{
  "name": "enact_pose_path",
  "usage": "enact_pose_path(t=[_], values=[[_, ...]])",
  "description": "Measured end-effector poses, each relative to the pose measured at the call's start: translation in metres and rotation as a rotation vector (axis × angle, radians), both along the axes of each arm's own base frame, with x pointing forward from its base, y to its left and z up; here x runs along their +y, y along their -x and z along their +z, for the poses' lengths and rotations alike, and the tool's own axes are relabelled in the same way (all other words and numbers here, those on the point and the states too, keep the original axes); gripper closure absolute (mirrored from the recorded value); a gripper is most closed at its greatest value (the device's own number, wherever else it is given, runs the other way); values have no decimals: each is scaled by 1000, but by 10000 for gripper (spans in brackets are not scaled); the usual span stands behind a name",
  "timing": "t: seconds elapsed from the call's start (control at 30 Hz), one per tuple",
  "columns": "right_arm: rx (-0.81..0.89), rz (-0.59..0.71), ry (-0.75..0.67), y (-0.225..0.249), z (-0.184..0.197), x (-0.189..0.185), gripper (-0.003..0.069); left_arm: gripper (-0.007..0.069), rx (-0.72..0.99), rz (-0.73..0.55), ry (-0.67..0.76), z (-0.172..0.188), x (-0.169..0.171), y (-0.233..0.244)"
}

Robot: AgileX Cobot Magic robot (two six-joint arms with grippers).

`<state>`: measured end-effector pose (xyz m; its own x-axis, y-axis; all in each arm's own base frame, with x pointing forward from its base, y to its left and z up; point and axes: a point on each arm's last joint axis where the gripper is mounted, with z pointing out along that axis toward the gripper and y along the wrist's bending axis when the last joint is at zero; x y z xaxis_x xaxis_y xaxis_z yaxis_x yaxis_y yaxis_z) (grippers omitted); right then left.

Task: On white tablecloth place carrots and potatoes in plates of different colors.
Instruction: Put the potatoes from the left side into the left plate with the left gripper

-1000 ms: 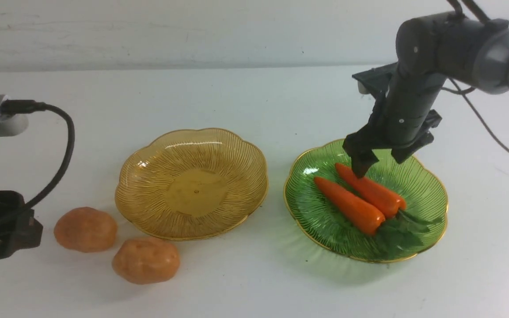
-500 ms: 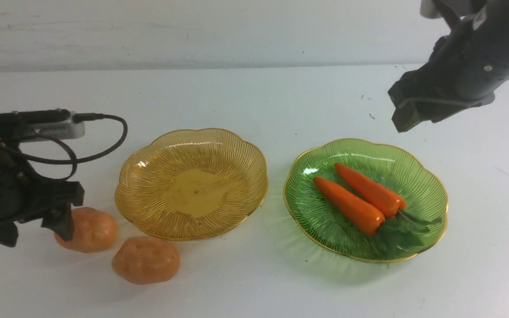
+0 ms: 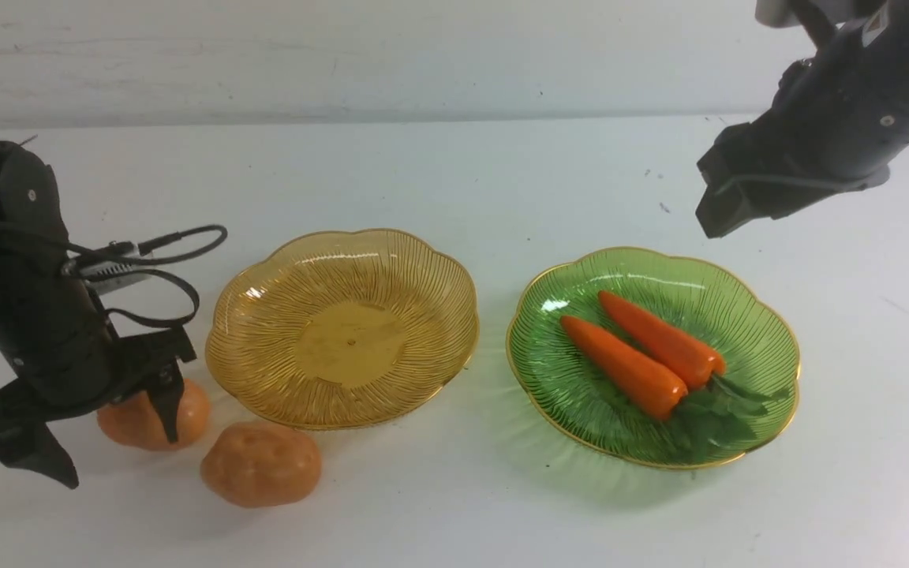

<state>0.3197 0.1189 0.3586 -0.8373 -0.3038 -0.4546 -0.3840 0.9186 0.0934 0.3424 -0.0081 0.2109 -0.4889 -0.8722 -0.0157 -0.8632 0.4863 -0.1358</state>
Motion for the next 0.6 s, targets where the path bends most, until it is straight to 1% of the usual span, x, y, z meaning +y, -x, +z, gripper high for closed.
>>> enact_pose_path(t=[0.13,0.27,0.4,0.53,0.6], values=[[3,0,-9,0,0,1,240,18,34,95,-14,-14,2,-4],[4,0,-12,0,0,1,240,49,107,112,-23,-42,3,-11],[5,0,-15,0,0,1,240,123,113,77,-31,-51,3,-13],[5,0,-15,0,0,1,240,190,101,-11,-75,-47,8,-13],[5,0,-15,0,0,1,240,209,92,-39,-100,-43,12,-12]])
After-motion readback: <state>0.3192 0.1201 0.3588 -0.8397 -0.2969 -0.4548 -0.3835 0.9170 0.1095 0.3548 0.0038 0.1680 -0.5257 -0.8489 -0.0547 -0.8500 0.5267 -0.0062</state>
